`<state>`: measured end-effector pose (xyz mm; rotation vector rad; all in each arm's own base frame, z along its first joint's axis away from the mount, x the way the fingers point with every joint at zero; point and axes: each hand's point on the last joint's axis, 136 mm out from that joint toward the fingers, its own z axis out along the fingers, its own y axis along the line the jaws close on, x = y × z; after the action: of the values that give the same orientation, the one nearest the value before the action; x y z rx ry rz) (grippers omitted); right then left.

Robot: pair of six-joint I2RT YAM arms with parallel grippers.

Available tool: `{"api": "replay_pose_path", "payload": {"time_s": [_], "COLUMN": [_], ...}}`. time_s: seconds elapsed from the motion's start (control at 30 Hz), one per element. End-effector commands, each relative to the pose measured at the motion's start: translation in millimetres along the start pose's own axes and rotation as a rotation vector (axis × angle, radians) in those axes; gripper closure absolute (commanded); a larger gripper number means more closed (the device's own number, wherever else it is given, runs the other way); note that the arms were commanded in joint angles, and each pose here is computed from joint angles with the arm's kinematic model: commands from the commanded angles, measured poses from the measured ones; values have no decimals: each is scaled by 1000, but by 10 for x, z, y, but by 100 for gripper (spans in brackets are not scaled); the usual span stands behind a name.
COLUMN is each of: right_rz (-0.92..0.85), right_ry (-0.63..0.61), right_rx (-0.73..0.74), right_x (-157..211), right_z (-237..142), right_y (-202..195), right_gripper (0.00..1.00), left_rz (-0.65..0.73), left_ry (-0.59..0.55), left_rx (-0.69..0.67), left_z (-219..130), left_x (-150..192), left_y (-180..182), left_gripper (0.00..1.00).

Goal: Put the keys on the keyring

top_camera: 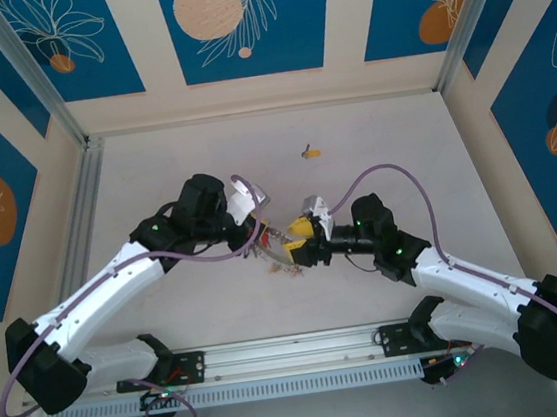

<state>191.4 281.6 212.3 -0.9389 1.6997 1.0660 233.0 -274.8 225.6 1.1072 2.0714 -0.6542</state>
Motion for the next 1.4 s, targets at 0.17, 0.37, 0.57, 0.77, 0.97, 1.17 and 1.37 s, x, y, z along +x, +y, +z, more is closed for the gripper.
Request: {"api": "replay_pose_path", "payload": {"time_s": [0.17,0.37,0.57,0.77,0.97,1.17,1.37], "right_rz": [159,375,406,412,512,491,529], "right_ry": [-12,-13,-53,-52,24,118,314], "right_rx": [192,398,411,418,406,419,471], "right_x": [235,534,545,550,767,854,1115], "right_z": [-288,-548,-667,-650,-616,-555,-419], "right_y": [-339,-906,-1029,-1112,-1098,-905,-807], "right_gripper": [33,32,32,32,33,37,42], "left_rz": [-113,-134,-187,-253,-255,-271,-324], "left_ry": [129,218,292,324,312,263,158], "left_rx": [28,58,62,51,-5,-7,57], "left_z": [498,994,1295,1324,1087,976,931], "left_x": [373,467,650,900,917,861,730], "left_y": [265,437,525,506,495,459,407], "left_gripper": [100,100,100,100,69,56,54]}}
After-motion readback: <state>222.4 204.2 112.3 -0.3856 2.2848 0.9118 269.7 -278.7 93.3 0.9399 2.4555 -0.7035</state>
